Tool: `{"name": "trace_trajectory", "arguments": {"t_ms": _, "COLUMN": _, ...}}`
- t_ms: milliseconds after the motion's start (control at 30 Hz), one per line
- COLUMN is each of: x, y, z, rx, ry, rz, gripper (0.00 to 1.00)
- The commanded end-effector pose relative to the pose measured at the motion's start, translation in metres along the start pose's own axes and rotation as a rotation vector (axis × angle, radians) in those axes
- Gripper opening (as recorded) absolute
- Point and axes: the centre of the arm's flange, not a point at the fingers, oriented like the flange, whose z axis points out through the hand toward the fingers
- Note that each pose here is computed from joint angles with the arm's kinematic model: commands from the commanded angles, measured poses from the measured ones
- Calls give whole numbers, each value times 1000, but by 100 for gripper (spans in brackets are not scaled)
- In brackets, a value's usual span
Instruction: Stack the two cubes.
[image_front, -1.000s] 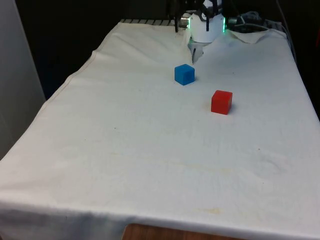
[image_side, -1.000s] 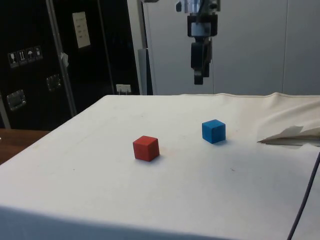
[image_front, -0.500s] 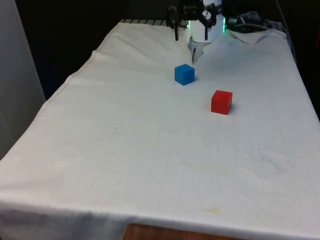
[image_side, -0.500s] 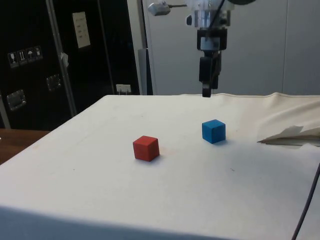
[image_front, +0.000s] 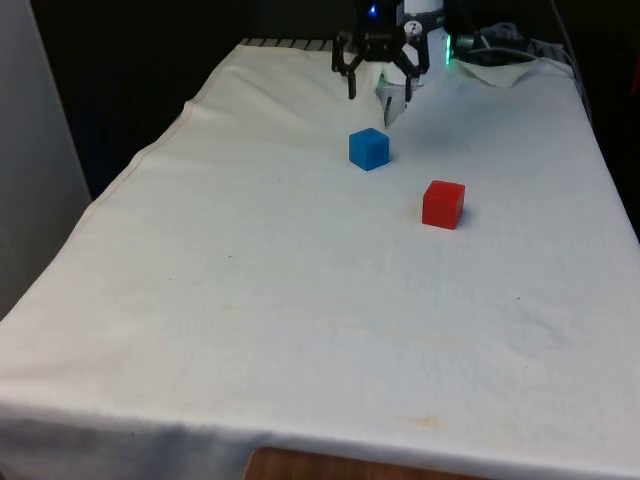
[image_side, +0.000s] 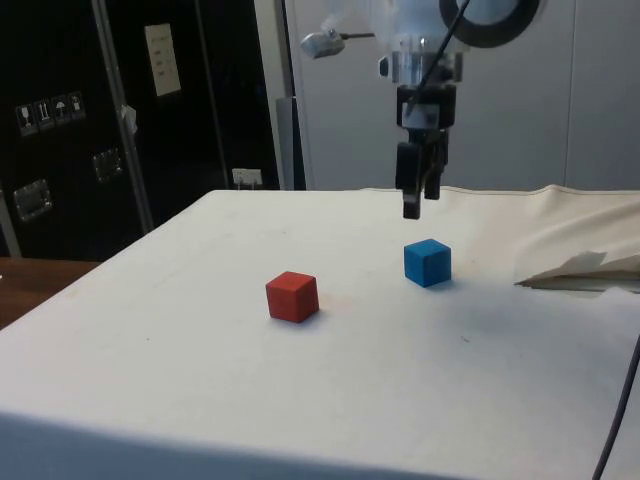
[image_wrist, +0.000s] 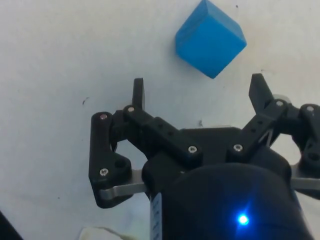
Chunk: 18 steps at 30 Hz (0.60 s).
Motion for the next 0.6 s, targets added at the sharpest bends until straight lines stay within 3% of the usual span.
{"name": "trace_trajectory", "arguments": {"t_ms": 0, "x": 0, "y": 1, "z": 4, "rx": -8, "ry": 12, "rz": 16, "gripper": 100}}
{"name": "trace_trajectory", "arguments": {"t_ms": 267, "x": -1, "y": 3, "z": 25, "rx": -19, "ry": 18, "rz": 78, "gripper": 100}}
{"name": "trace_trajectory", "arguments": {"t_ms": 300, "x": 0, "y": 2, "z": 22, "rx": -14, "ry": 8, "rz": 64, "gripper": 100}}
{"name": "trace_trajectory", "arguments": {"t_ms": 567, "x": -1, "y": 6, "z": 44, "rx": -32, "ry": 25, "rz": 138, "gripper": 100}}
